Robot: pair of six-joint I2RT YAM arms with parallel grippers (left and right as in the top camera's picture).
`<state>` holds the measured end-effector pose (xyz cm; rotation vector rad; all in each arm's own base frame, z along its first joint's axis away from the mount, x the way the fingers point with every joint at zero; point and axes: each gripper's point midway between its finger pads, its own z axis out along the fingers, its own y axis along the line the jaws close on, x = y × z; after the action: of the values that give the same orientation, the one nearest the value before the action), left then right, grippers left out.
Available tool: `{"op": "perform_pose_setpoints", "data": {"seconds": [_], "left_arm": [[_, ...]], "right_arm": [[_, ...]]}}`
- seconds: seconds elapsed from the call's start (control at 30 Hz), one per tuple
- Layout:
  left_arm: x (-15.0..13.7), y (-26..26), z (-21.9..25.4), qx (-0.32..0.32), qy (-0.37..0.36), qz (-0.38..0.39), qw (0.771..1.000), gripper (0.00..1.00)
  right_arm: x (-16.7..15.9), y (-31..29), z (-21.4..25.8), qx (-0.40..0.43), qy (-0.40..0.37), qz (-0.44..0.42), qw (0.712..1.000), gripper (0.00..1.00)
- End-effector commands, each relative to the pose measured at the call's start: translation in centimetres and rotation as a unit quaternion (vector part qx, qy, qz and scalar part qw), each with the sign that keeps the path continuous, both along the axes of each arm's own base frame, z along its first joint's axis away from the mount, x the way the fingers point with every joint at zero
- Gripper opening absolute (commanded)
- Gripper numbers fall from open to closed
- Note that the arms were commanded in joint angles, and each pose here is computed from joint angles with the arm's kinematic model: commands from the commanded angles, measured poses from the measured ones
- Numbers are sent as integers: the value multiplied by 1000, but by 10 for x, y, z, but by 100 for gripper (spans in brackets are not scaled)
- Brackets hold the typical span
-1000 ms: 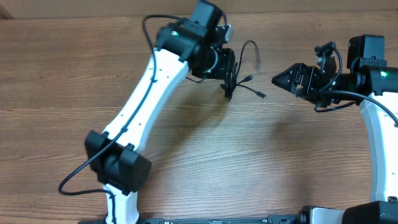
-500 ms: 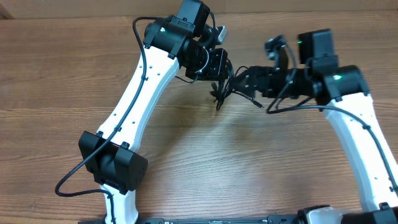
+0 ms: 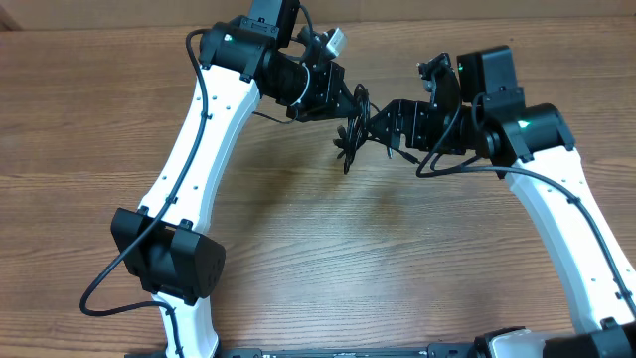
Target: Untangle cables
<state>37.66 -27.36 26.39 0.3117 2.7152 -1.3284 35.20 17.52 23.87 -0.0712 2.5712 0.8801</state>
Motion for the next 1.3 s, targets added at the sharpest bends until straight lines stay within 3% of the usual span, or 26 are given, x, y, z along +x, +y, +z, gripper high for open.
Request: {"op": "perform_pose_setpoints", "data": {"seconds": [0.0, 0.17, 0.23, 0.27, 0.4, 0.67, 0.93, 1.1, 1.27], "left_arm": [[-9, -10, 15, -38, -2, -26, 999, 4], [-7, -10, 15, -36, -5, -23, 999, 4], [-7, -10, 15, -37, -4, -22, 999, 4], [-7, -10, 15, -37, -1, -21, 999, 4], [-10, -12, 19, -51, 9, -25, 998, 4], [-4, 12, 31, -50, -17, -9, 999, 4], [15, 96, 35, 116, -97, 116, 982, 4], [15, 141, 44, 227, -143, 183, 946, 4], [8, 180, 39, 319, -140, 226, 910, 4]], "right_arm": [[7, 12, -5, -6, 0, 9, 1000, 84], [7, 26, -5, -3, -10, 26, 1000, 84], [10, 24, -5, -4, -6, 9, 1000, 77], [12, 20, -7, -11, -2, -8, 1000, 73], [26, -8, -18, -57, 15, -119, 991, 42], [35, -62, -30, -120, 33, -258, 958, 18], [18, -112, -54, -154, 102, -306, 934, 15], [-1, -125, -81, -175, 151, -312, 921, 15], [-20, -126, -106, -186, 190, -304, 915, 16]]}}
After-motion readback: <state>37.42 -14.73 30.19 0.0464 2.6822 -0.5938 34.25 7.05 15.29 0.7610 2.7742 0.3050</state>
